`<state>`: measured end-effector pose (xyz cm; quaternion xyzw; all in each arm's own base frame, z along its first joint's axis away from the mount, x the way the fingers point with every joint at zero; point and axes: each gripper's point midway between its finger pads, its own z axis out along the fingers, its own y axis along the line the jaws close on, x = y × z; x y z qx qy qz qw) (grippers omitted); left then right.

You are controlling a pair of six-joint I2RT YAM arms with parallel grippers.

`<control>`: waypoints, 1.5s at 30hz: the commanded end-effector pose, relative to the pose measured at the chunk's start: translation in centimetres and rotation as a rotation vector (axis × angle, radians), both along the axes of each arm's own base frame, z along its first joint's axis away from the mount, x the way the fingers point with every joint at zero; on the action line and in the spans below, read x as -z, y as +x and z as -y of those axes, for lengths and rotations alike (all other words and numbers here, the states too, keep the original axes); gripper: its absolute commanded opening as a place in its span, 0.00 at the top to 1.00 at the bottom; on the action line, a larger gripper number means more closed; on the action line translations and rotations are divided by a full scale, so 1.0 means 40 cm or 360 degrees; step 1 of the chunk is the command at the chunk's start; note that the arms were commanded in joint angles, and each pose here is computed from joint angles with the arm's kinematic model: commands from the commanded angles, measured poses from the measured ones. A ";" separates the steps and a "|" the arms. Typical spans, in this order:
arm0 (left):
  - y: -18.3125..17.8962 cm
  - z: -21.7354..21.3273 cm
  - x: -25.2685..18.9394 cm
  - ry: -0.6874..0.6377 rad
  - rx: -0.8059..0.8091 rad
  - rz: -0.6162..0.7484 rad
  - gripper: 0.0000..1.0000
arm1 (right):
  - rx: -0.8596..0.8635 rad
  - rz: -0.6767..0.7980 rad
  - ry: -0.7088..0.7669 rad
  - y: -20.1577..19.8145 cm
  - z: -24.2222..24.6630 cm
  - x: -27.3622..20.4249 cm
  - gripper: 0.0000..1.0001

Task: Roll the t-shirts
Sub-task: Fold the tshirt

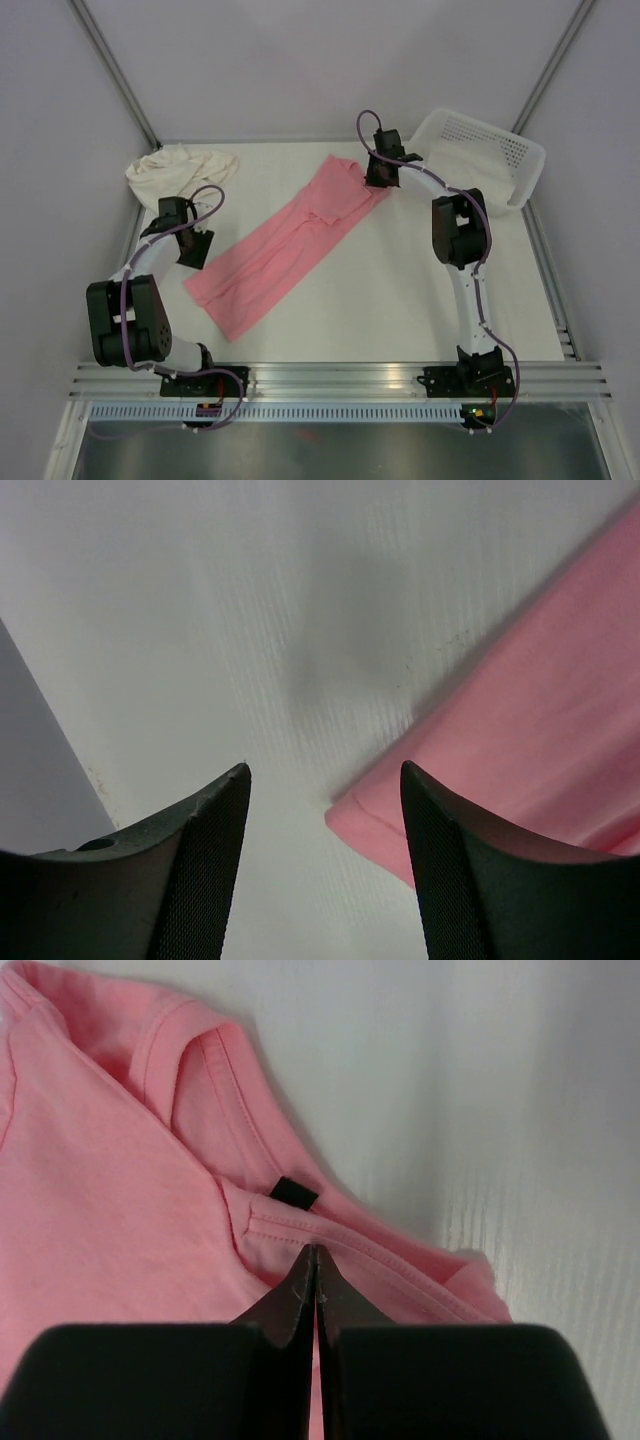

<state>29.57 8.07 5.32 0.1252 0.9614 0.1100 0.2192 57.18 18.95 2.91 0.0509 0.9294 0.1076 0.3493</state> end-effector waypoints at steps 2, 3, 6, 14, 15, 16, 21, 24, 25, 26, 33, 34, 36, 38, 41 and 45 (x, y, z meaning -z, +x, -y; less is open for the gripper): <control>0.044 -0.023 0.033 0.0081 -0.0086 0.0045 0.34 | -0.0053 0.0210 -0.0078 0.024 0.012 -0.188 0.97; 0.042 -0.022 0.042 0.0077 -0.0091 0.0024 0.36 | -0.0052 0.0213 -0.0088 0.017 0.017 -0.197 0.96; 0.038 -0.025 0.071 0.0091 -0.0108 -0.0013 0.43 | -0.0064 0.0195 -0.0076 -0.024 0.024 -0.212 0.77; -0.030 0.042 0.135 0.0004 0.0025 -0.0097 0.60 | 0.0100 0.0069 0.0015 -0.135 0.057 -0.113 0.67; -0.049 0.063 0.144 -0.0012 0.0078 -0.0114 0.60 | 0.0101 0.0055 0.0028 -0.135 0.052 -0.092 0.68; -0.058 0.074 0.148 -0.0018 0.0117 -0.0123 0.60 | 0.0094 0.0043 0.0043 -0.134 0.046 -0.082 0.68; -0.141 0.160 0.182 -0.0027 0.0429 -0.0231 0.60 | 0.0170 -0.0008 0.0108 -0.126 0.037 -0.021 0.50; -0.198 0.196 0.199 -0.0039 0.0582 -0.0312 0.60 | 0.0183 -0.0008 0.0148 -0.110 0.028 -0.005 0.47; -0.206 0.202 0.198 -0.0043 0.0615 -0.0313 0.60 | 0.0183 -0.0019 0.0151 -0.105 0.027 0.003 0.48; -0.223 0.206 0.205 -0.0055 0.0632 -0.0337 0.60 | 0.0183 -0.0035 0.0153 -0.091 0.023 0.018 0.49; -0.251 0.242 0.177 -0.0165 0.0723 -0.0310 0.56 | 0.0194 -0.0054 0.0223 -0.028 -0.011 0.065 0.85; -0.268 0.248 0.167 -0.0193 0.0733 -0.0339 0.53 | 0.0194 -0.0052 0.0224 -0.021 -0.014 0.067 0.90; -0.256 0.274 0.120 -0.0261 0.0780 -0.0241 0.50 | 0.0193 -0.0018 0.0224 0.009 -0.020 0.059 0.93; -0.258 0.284 0.083 -0.0284 0.0825 -0.0194 0.44 | 0.0183 0.0028 0.0230 0.044 -0.029 0.051 0.95; -0.271 0.301 0.041 -0.0332 0.0897 -0.0158 0.38 | 0.0163 0.0141 0.0266 0.108 -0.049 0.006 0.96; -0.262 0.309 0.017 -0.0349 0.0899 -0.0171 0.37 | 0.0091 0.0183 0.0337 0.176 -0.094 0.023 0.92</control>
